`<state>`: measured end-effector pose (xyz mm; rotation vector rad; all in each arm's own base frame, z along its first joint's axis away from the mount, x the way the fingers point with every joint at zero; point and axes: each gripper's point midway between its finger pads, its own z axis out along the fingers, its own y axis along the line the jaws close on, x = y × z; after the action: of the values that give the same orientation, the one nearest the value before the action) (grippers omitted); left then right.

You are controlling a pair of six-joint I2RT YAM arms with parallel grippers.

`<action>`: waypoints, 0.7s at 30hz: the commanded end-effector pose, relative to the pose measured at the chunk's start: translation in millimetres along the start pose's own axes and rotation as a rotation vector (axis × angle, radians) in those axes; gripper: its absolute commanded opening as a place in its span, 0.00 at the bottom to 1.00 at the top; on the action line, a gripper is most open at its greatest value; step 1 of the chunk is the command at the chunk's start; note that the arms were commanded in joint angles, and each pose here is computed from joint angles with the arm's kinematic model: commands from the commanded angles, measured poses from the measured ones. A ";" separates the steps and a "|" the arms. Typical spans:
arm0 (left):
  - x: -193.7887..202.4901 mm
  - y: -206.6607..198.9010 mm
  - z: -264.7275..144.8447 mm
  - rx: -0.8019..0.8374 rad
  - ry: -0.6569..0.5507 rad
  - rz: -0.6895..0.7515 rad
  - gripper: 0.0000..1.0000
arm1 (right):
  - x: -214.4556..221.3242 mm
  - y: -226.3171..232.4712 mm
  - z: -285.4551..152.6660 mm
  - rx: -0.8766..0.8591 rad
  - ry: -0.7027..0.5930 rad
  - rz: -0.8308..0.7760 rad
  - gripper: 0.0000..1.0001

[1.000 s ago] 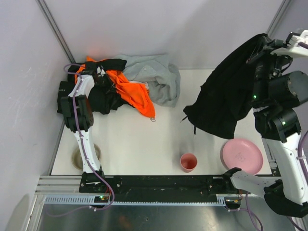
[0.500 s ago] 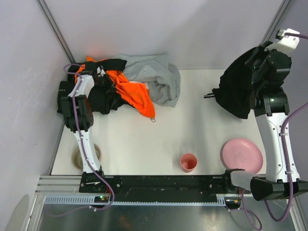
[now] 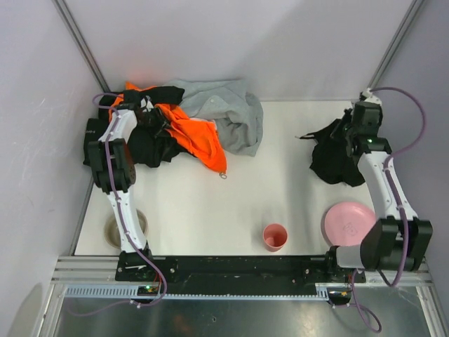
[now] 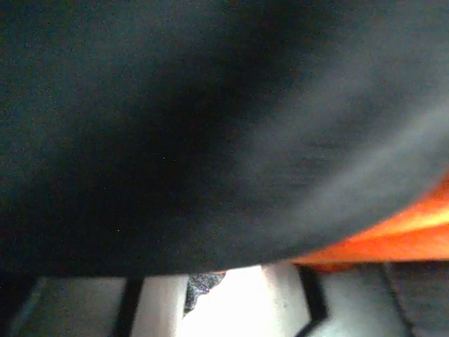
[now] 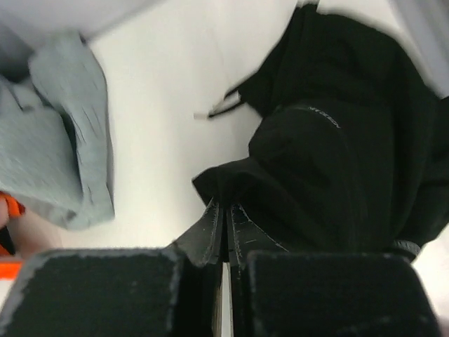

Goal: Pick out a specific cloth from the pile

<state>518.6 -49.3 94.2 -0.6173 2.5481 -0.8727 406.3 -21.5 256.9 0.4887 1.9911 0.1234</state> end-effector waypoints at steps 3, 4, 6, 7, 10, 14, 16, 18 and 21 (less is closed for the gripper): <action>13.2 -18.5 -31.0 -0.012 -0.044 0.076 0.63 | 97.4 4.2 38.4 -0.098 0.341 0.021 0.00; 17.7 -22.7 -35.8 -0.011 -0.049 0.089 0.69 | 110.6 4.0 41.6 -0.108 0.389 0.025 0.00; 26.5 -29.0 -47.3 -0.007 -0.061 0.110 0.77 | 136.6 2.0 47.8 -0.119 0.474 0.033 0.00; 31.1 -31.0 -54.0 -0.005 -0.066 0.117 0.80 | 149.4 0.2 50.3 -0.121 0.514 0.038 0.00; 47.1 -36.4 -77.7 -0.001 -0.089 0.145 0.89 | 177.2 -5.5 54.5 -0.119 0.590 0.048 0.00; 70.9 -48.8 -107.3 0.043 -0.105 0.176 0.98 | 206.4 -14.3 56.4 -0.104 0.655 0.056 0.00; 84.7 -56.6 -121.6 0.077 -0.110 0.186 0.99 | 221.3 -19.3 56.5 -0.096 0.686 0.061 0.00; 98.0 -65.1 -136.5 0.116 -0.120 0.195 0.99 | 233.8 -23.7 56.2 -0.089 0.709 0.065 0.00; 116.9 -80.3 -161.0 0.186 -0.146 0.222 0.99 | 246.8 -29.6 54.6 -0.078 0.730 0.063 0.00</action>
<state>394.0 -76.9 197.6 -0.4238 2.4326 -0.8449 355.6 38.6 28.4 0.5118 2.6563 0.4493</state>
